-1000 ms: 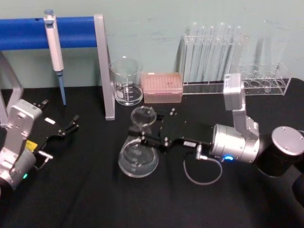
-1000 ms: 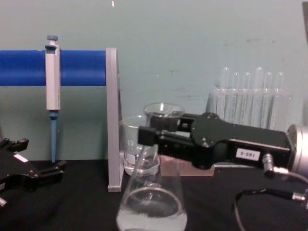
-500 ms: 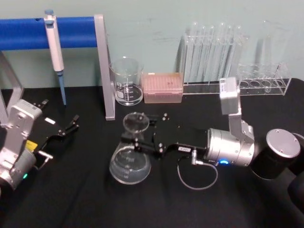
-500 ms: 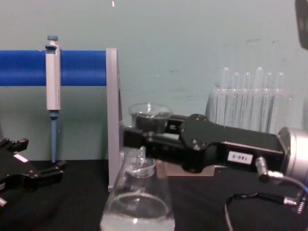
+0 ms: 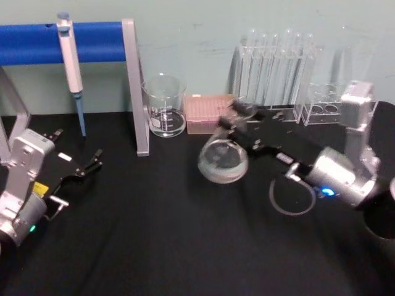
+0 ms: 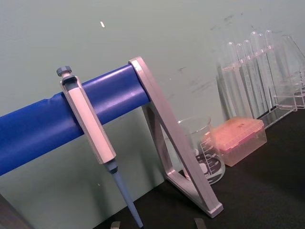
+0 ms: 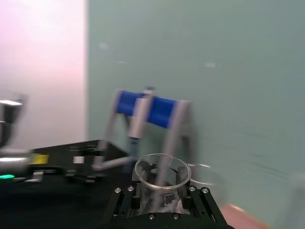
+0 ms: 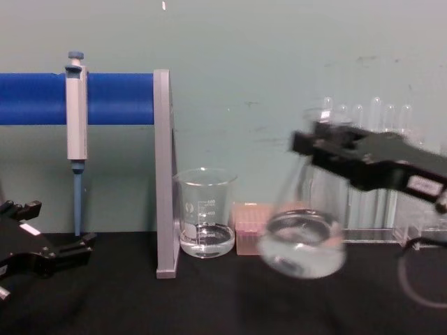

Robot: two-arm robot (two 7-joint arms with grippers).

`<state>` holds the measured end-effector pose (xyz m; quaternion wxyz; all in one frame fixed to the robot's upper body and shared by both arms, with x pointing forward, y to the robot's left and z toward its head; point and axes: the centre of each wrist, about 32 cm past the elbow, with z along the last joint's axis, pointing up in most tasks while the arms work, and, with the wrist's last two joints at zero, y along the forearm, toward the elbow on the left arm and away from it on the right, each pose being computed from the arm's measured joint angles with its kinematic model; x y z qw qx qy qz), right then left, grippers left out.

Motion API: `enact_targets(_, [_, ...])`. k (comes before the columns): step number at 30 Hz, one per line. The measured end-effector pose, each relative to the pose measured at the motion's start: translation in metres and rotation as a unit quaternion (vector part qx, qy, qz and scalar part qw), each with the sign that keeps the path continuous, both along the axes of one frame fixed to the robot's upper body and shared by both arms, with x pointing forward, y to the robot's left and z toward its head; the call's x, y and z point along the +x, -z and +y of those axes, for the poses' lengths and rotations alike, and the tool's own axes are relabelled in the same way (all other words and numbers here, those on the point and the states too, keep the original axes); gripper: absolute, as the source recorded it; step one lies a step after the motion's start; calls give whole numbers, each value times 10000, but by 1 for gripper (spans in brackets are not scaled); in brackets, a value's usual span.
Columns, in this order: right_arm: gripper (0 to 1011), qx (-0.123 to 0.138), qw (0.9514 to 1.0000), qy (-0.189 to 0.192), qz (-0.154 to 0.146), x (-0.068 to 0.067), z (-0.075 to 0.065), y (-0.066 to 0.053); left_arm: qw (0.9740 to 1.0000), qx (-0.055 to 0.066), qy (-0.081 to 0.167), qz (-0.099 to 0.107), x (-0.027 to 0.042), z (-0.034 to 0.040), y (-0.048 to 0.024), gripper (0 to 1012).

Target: Grasp the erlenmeyer flask with one hand, shake it three times, then place it back.

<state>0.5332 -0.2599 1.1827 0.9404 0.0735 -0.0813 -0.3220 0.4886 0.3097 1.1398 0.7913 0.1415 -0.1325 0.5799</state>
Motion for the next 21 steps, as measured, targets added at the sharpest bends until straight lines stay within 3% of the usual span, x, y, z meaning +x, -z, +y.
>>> enact_targets(3, [457, 6, 9995, 326, 22, -37, -86, -6, 10000, 0, -1, 0, 0, 0, 0, 1001])
enact_targets(6, [457, -4, 9964, 850, 74, -97, -246, -28, 10000, 0, 0, 0, 0, 0, 0, 1001])
enact_targets(10, [457, -42, 9927, 1200, 104, -144, -376, -57, 10000, 0, 0, 0, 0, 0, 0, 1001])
enact_targets(16, [457, -90, 9911, 1319, 129, -163, -430, -72, 10000, 0, 0, 0, 0, 0, 0, 1001])
enact_targets(21, [457, -116, 9942, 1056, 158, -120, -347, -69, 10000, 0, 0, 0, 0, 0, 0, 1001])
